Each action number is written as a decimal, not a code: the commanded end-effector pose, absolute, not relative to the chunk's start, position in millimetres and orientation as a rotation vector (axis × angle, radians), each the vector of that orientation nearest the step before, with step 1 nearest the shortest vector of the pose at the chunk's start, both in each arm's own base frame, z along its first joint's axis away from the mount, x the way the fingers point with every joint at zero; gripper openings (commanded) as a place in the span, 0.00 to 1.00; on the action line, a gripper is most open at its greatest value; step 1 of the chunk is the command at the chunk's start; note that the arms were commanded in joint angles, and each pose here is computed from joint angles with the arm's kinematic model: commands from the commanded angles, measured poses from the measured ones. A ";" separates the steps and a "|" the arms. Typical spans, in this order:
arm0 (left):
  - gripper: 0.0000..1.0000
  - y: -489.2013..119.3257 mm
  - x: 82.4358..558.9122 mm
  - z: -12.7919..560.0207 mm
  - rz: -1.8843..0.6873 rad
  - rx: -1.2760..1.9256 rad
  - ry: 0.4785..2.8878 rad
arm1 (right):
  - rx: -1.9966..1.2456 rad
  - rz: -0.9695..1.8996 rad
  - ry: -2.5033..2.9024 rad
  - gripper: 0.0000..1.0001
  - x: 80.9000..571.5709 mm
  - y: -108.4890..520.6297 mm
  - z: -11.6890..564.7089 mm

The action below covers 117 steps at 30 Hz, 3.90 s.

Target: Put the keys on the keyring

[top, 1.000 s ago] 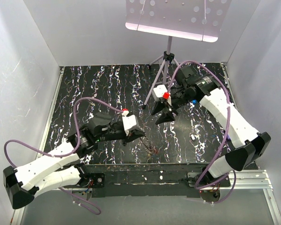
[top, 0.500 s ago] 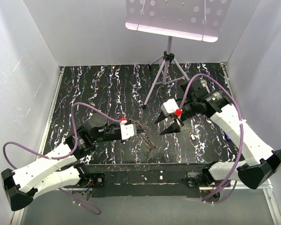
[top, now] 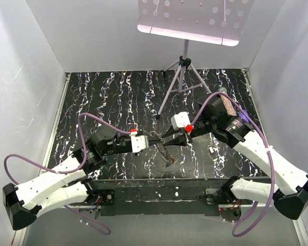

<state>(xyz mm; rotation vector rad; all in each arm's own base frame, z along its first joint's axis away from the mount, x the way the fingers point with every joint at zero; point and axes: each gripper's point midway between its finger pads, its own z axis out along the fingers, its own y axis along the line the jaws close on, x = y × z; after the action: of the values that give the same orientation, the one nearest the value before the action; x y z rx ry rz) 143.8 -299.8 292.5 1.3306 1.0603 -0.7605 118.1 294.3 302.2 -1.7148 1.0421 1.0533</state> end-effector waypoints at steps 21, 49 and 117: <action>0.00 -297.3 140.0 313.5 -0.872 1.137 0.999 | -1.624 1.069 1.177 0.34 128.4 297.0 296.4; 0.00 -292.0 142.6 319.4 -0.909 1.026 0.988 | -1.613 1.127 1.178 0.09 125.8 302.0 298.8; 0.00 -277.9 147.6 314.6 -0.944 0.911 1.015 | -1.580 1.243 1.149 0.01 133.6 321.1 315.1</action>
<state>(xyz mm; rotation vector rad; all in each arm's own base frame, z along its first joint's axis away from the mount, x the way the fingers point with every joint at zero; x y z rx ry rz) 148.3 -281.1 300.4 0.9426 1.0616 -0.9442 134.5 319.1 294.5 -1.5779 1.2121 1.2604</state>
